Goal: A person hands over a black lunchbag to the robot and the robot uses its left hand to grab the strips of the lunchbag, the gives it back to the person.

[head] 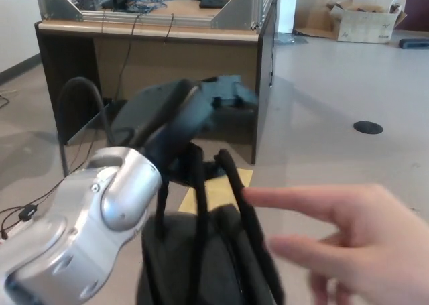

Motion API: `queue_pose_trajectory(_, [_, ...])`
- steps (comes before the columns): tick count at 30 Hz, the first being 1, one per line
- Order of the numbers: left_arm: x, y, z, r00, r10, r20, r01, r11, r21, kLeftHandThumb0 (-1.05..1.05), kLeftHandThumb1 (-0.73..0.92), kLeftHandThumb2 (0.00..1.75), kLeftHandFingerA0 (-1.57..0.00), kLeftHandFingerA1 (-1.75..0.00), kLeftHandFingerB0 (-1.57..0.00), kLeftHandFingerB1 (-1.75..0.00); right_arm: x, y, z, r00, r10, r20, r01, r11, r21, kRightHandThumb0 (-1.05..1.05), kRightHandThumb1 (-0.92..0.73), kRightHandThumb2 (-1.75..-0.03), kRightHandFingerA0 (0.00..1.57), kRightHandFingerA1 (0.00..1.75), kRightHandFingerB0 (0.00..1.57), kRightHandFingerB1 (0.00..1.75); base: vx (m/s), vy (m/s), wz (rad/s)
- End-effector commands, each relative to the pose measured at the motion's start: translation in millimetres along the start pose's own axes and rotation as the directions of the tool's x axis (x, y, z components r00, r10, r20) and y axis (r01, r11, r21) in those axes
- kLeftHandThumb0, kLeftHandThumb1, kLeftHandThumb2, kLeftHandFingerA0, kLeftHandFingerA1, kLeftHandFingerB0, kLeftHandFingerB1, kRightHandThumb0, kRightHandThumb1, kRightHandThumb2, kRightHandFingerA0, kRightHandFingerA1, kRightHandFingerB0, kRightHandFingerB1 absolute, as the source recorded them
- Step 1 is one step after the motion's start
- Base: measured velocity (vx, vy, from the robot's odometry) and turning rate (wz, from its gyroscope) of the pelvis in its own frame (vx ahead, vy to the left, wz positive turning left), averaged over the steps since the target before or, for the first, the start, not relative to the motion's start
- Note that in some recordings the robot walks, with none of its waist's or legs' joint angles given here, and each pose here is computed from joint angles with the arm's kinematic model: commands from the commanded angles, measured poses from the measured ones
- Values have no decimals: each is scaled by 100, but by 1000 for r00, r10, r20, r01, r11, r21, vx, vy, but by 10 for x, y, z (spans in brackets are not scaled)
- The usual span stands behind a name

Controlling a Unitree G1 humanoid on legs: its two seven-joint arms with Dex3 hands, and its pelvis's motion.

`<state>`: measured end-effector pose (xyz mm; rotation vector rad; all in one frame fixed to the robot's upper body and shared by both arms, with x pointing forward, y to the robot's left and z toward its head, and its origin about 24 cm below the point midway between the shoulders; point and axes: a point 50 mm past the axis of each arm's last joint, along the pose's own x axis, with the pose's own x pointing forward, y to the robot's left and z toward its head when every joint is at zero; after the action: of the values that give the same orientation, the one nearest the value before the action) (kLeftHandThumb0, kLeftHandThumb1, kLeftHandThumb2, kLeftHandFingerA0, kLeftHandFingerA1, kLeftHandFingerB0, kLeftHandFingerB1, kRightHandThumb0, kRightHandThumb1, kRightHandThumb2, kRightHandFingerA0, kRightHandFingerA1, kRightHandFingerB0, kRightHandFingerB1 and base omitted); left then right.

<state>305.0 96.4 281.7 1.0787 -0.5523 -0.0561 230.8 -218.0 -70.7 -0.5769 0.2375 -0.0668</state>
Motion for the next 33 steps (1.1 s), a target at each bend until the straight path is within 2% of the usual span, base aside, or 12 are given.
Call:
queue_pose_trajectory(1, [323,295,24,741,614,272,-660,741,125,-23,57,54,-79,-175,-63,-168,11,-61,-2,999,-35,1,34,999,27,-29,-55,-56,45,43,46,37,0,0,0])
queue_pose_trajectory(5, [363,247,34,693,662,285,-690,723,-1,-15,58,53,-77,-175,-57,-175,40,-78,26,999,-44,9,44,999,16,-30,-55,-56,46,43,46,37,0,0,0])
queue_pose_trajectory(12, [360,292,-9,609,735,299,-751,655,-80,-10,58,55,-77,-175,-59,-175,52,-103,34,999,-31,19,31,1000,7,-31,-58,-57,45,43,45,37,0,0,0])
queue_pose_trajectory(23, [180,642,-359,500,803,325,-833,548,-72,-6,56,59,-77,-175,-60,-174,35,-116,12,1000,-23,20,23,1000,-5,-37,-61,-58,47,44,45,37,0,0,0])
queue_pose_trajectory(27, [-44,800,-461,380,855,353,-895,437,-95,-8,60,56,-78,-175,-60,-173,21,-93,-3,1000,-11,11,11,1000,-15,-38,-62,-58,47,43,46,37,0,0,0])
queue_pose_trajectory(29, [-244,913,-451,307,881,361,-926,363,-99,-14,64,57,-76,-175,-60,-167,17,-73,-1,1000,-3,10,3,1000,-6,-38,-62,-58,46,45,46,38,0,0,0])
queue_pose_trajectory(30, [-318,954,-442,282,887,365,-934,340,-105,-14,65,56,-77,-175,-62,-165,13,-70,0,1000,-4,13,4,1000,-1,-41,-44,-83,40,58,35,51,0,0,0])
queue_pose_trajectory(33, [-462,1036,-397,237,896,375,-932,319,-173,-15,67,56,-76,-175,-61,-164,14,-81,-4,1000,-1,13,1,1000,-8,-43,-46,-84,41,58,34,51,0,0,0])
